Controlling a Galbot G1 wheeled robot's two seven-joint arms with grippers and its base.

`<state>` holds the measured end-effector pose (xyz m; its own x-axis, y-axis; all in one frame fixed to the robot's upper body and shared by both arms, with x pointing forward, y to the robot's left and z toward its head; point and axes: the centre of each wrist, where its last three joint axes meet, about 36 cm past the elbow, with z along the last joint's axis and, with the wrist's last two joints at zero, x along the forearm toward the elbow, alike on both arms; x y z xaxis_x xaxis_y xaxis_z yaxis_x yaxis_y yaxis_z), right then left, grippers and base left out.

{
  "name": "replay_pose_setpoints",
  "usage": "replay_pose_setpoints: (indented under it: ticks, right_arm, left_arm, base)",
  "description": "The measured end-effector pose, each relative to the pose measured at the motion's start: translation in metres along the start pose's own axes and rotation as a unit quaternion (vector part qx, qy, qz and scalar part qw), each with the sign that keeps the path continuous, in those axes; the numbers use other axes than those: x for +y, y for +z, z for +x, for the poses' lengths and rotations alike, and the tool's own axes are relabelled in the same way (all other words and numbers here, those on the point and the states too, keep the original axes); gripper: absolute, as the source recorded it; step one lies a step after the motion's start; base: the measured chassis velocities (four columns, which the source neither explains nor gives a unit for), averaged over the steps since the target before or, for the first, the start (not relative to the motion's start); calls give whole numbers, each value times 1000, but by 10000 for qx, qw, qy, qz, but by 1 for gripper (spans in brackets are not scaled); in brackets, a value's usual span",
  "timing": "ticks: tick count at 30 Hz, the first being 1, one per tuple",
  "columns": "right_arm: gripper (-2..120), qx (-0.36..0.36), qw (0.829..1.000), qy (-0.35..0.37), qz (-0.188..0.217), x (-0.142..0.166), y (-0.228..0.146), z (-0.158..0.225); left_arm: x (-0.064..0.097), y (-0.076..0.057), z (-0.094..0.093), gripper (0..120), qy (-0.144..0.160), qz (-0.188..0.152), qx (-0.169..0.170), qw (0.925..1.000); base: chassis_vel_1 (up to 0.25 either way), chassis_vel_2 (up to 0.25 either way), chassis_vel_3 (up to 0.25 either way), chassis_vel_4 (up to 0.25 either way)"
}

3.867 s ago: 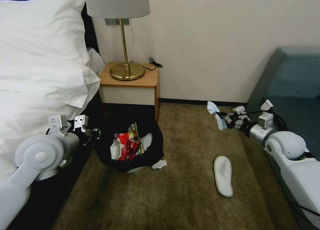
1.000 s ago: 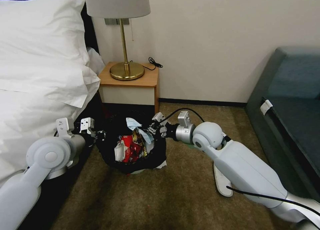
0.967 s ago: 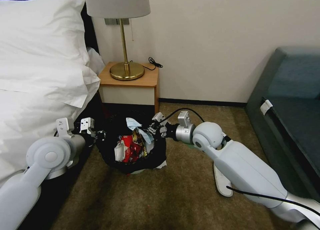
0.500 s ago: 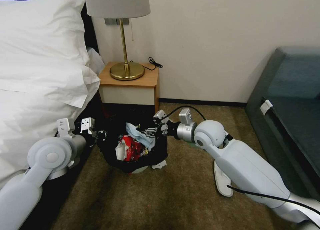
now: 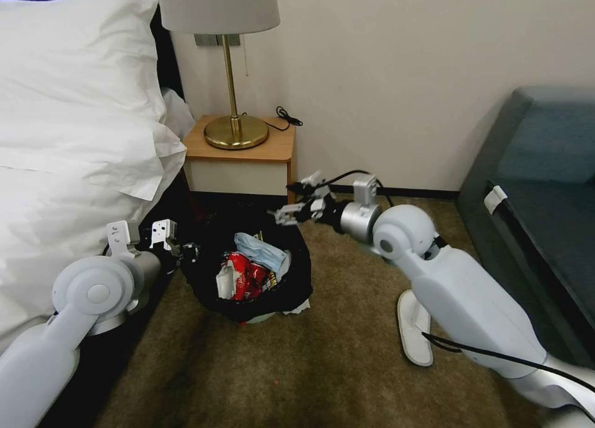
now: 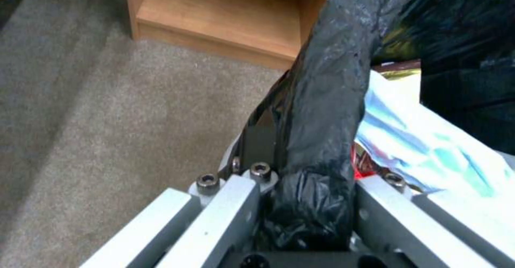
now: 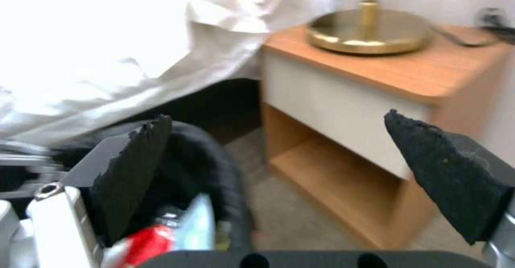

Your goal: Pick up the trash bin, then pick up the garbage on the floor and place it into the trash bin.

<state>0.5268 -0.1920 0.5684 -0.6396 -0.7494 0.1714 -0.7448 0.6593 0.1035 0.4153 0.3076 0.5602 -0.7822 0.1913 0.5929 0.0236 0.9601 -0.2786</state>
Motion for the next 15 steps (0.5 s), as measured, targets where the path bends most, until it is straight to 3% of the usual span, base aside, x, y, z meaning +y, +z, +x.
replay_pose_setpoints:
  ticks: [5, 15]
  right_arm:
    - [100, 89, 9988, 475, -7, -23, 8, 26]
    - [100, 705, 9901, 1209, -73, -52, 67, 69]
  left_arm:
    - [1, -1, 1, 3, -7, 14, -22, 10000]
    - [3, -3, 0, 3, -12, 33, -56, 10000]
  base:
    - [0, 0, 0, 0]
    - [0, 0, 0, 0]
